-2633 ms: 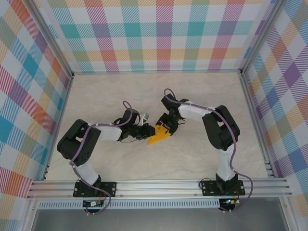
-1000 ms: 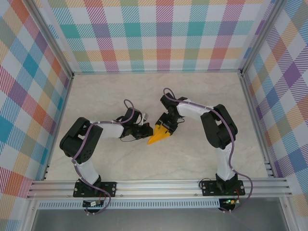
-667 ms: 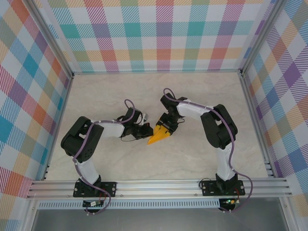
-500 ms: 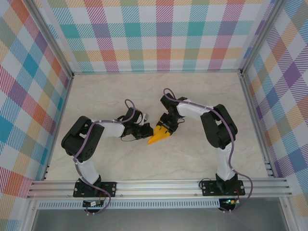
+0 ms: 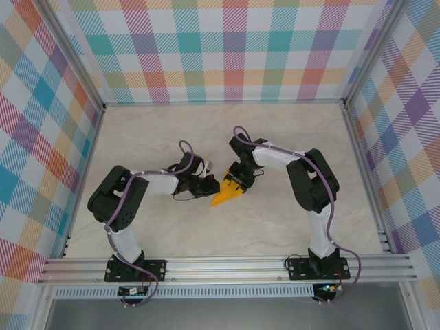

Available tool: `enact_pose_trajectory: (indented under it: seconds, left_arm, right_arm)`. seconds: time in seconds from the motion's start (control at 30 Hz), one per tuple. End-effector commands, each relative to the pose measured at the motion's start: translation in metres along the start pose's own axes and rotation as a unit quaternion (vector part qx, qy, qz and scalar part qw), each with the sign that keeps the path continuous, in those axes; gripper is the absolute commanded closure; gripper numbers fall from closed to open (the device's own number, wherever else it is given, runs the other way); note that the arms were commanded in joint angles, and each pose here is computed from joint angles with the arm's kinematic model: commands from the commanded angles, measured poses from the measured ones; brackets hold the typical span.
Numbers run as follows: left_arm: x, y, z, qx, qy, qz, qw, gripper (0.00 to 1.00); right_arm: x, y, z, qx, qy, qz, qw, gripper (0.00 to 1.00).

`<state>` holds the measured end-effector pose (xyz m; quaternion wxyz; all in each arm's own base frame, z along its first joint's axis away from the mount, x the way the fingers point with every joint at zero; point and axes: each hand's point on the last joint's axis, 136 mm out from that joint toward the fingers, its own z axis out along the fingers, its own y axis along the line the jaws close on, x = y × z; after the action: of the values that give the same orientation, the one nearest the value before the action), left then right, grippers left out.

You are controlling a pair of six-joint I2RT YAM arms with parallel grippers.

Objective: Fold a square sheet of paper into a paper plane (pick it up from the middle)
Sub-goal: Fourth fold the wing at the center of the table.

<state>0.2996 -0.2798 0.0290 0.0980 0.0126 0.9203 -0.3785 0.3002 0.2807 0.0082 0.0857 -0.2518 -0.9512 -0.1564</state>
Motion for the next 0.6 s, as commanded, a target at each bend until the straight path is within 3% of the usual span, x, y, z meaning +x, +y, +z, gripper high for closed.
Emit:
enact_pose_trajectory:
  seconds: [0.0, 0.57]
  left_arm:
    - [-0.011, -0.017, 0.002, 0.025, -0.008, 0.008, 1.000, 0.92]
    - [-0.010, -0.004, 0.015, 0.006, 0.002, -0.002, 1.000, 0.95]
  right_arm:
    - [0.003, -0.085, 0.056, 0.150, 0.020, 0.034, 0.988, 0.54]
    - [0.003, -0.085, 0.057, 0.150, 0.022, 0.038, 0.988, 0.54]
